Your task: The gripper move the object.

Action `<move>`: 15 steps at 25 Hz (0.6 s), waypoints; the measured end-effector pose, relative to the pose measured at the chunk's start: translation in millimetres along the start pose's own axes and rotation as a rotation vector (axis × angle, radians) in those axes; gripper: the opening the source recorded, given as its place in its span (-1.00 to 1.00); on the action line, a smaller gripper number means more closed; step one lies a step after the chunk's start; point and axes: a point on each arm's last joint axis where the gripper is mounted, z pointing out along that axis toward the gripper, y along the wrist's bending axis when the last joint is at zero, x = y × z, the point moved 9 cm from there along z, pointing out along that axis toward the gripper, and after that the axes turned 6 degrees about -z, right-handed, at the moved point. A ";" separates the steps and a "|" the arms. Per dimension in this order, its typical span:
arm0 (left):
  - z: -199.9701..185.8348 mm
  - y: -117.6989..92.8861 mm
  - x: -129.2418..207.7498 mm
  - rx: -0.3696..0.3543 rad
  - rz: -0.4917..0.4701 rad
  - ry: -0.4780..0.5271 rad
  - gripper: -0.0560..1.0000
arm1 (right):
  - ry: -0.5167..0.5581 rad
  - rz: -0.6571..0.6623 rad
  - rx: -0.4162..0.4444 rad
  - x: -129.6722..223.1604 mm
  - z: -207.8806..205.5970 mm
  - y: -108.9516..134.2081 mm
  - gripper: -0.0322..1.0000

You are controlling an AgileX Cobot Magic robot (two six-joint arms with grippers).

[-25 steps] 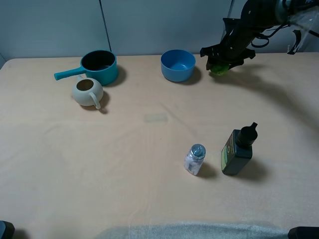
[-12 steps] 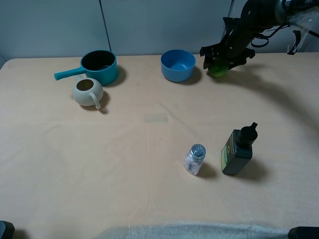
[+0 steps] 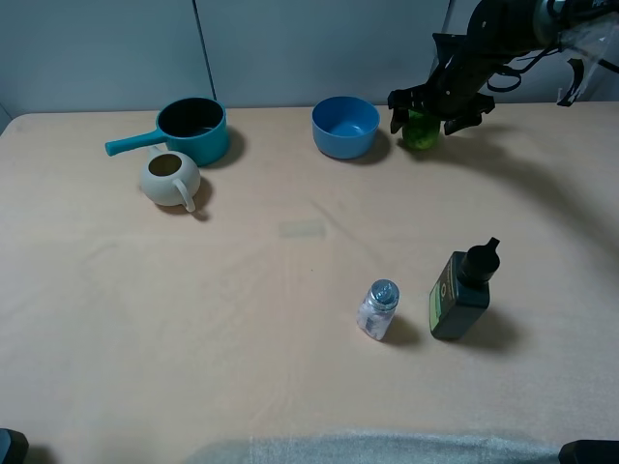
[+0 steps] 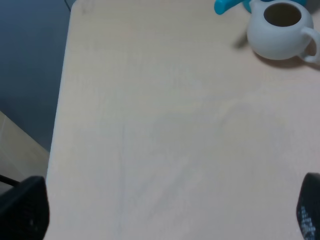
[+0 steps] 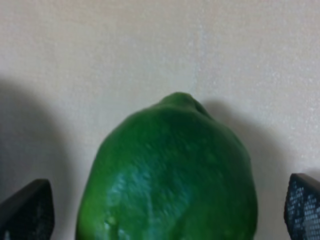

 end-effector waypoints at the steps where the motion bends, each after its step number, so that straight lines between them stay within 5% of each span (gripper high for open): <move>1: 0.0 0.0 0.0 0.000 0.000 0.000 0.99 | 0.000 0.002 -0.001 0.0 0.0 0.3 0.40; 15: 0.0 0.0 0.0 0.000 0.000 0.000 0.99 | 0.002 0.019 -0.022 -9.3 -31.4 5.6 0.40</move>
